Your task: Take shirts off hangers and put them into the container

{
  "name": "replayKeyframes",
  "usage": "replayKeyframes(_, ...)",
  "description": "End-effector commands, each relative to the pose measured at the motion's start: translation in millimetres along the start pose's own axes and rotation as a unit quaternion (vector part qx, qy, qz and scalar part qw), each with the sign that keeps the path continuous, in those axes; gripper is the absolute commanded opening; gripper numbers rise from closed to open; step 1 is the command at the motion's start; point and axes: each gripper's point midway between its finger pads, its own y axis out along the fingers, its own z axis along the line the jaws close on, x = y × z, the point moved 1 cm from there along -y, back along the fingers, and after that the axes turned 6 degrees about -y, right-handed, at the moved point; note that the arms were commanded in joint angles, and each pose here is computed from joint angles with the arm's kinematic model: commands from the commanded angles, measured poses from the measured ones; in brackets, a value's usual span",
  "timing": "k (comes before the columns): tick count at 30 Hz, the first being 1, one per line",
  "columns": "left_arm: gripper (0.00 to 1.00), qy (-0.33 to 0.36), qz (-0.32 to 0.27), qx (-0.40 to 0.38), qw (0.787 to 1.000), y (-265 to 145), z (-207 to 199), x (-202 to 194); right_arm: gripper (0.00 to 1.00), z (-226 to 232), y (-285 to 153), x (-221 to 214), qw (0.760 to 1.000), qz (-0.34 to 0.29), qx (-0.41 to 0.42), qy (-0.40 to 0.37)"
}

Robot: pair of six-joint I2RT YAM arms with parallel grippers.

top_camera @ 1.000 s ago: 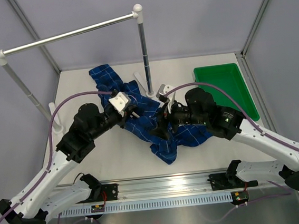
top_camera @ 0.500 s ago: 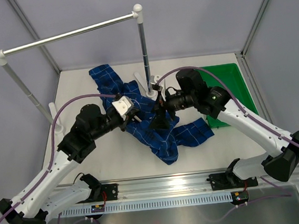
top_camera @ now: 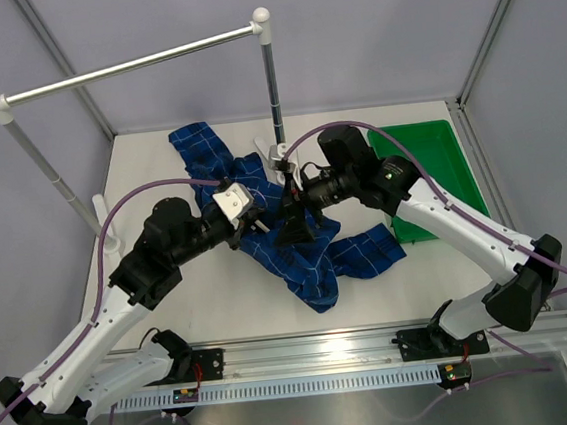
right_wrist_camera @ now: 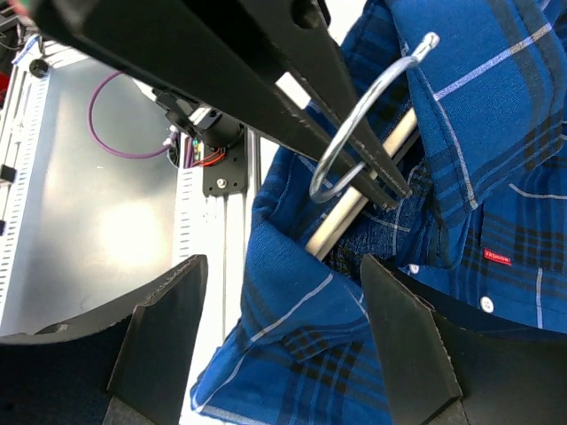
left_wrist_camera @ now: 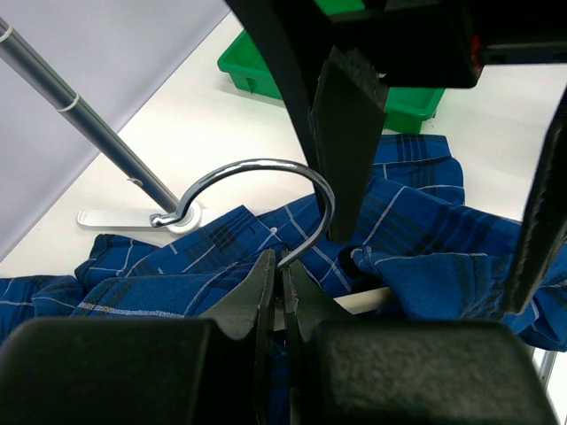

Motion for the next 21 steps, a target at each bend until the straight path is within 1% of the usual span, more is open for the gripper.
replayKeyframes(1,0.0,0.011,-0.051,-0.004,0.999,-4,-1,26,0.78,3,3,17,1.0,-0.012,0.002,-0.024)
replayKeyframes(5,0.0,0.008,-0.053,0.003,0.999,-4,1,28,0.73,-2,12,15,1.0,-0.001,-0.006,-0.02)
replayKeyframes(8,0.0,0.007,-0.051,0.008,0.999,-4,3,27,0.63,-4,14,15,1.0,-0.001,-0.011,-0.018)
replayKeyframes(9,0.0,0.007,-0.051,0.008,0.999,-4,3,26,0.57,-5,14,16,1.0,-0.002,-0.014,-0.017)
replayKeyframes(11,0.0,0.007,-0.051,0.011,0.999,-4,4,27,0.51,-8,13,17,1.0,-0.005,-0.023,-0.02)
replayKeyframes(12,0.0,0.007,-0.048,0.012,0.999,-3,5,26,0.44,-8,12,17,0.999,-0.005,-0.026,-0.02)
replayKeyframes(15,0.0,0.006,-0.047,0.017,0.999,-4,6,25,0.36,-10,10,19,0.999,-0.006,-0.039,-0.022)
replayKeyframes(19,0.0,0.005,-0.044,0.04,0.998,-4,14,23,0.22,-12,6,16,0.998,-0.004,-0.056,-0.021)
replayKeyframes(21,0.0,0.003,-0.042,0.051,0.998,-5,17,22,0.19,-12,3,17,0.998,-0.005,-0.066,-0.023)
